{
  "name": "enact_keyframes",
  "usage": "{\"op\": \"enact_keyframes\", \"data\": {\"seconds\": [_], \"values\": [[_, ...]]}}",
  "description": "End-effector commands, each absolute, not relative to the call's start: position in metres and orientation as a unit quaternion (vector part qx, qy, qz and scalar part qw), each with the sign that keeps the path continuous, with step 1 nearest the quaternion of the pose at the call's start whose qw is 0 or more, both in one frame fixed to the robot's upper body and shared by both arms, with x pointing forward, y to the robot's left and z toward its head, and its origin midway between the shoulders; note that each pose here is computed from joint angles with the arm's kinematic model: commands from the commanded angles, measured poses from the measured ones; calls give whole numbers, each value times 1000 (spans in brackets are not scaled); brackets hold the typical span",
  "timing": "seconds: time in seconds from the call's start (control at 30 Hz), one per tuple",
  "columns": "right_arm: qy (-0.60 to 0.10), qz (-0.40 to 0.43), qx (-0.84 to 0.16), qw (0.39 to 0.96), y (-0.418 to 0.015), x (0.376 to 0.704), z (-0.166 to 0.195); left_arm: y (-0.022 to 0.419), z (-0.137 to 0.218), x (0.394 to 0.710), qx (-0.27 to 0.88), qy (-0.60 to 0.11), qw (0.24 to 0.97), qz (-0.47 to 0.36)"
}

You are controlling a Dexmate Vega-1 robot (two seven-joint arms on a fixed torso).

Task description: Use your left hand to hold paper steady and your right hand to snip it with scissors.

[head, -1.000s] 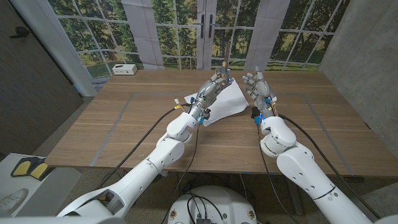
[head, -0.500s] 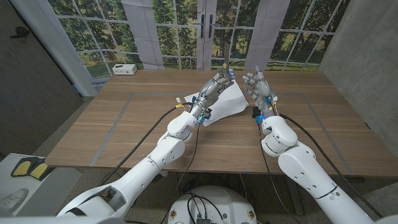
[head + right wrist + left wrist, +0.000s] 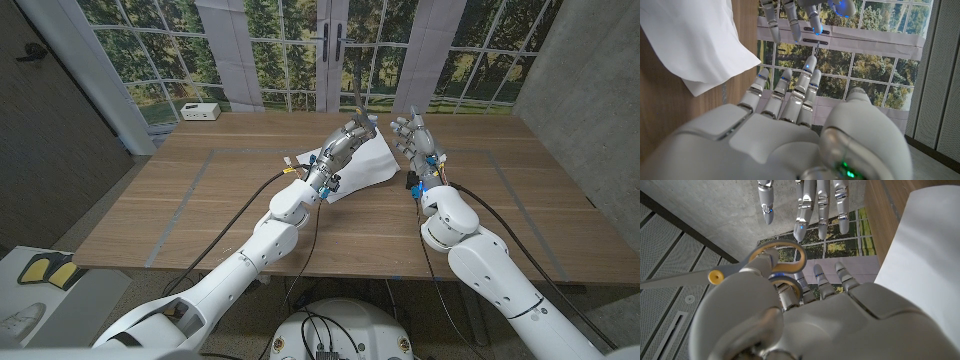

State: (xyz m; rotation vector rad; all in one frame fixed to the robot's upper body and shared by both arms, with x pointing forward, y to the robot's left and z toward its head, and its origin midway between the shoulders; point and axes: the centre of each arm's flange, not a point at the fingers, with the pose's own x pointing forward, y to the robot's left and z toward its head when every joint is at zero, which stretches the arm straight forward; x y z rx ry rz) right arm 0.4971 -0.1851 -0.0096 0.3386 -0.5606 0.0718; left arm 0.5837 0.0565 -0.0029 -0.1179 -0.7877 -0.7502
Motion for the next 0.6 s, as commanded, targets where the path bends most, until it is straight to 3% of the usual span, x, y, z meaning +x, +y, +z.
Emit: {"op": "enact_keyframes", "data": {"seconds": [0.03, 0.6], "values": [[-274, 37, 166, 947, -184, 497, -10, 57, -4, 583, -59, -376, 855, -353], [-279, 36, 167, 945, -183, 496, -9, 56, -6, 585, -68, -375, 857, -348]]}}
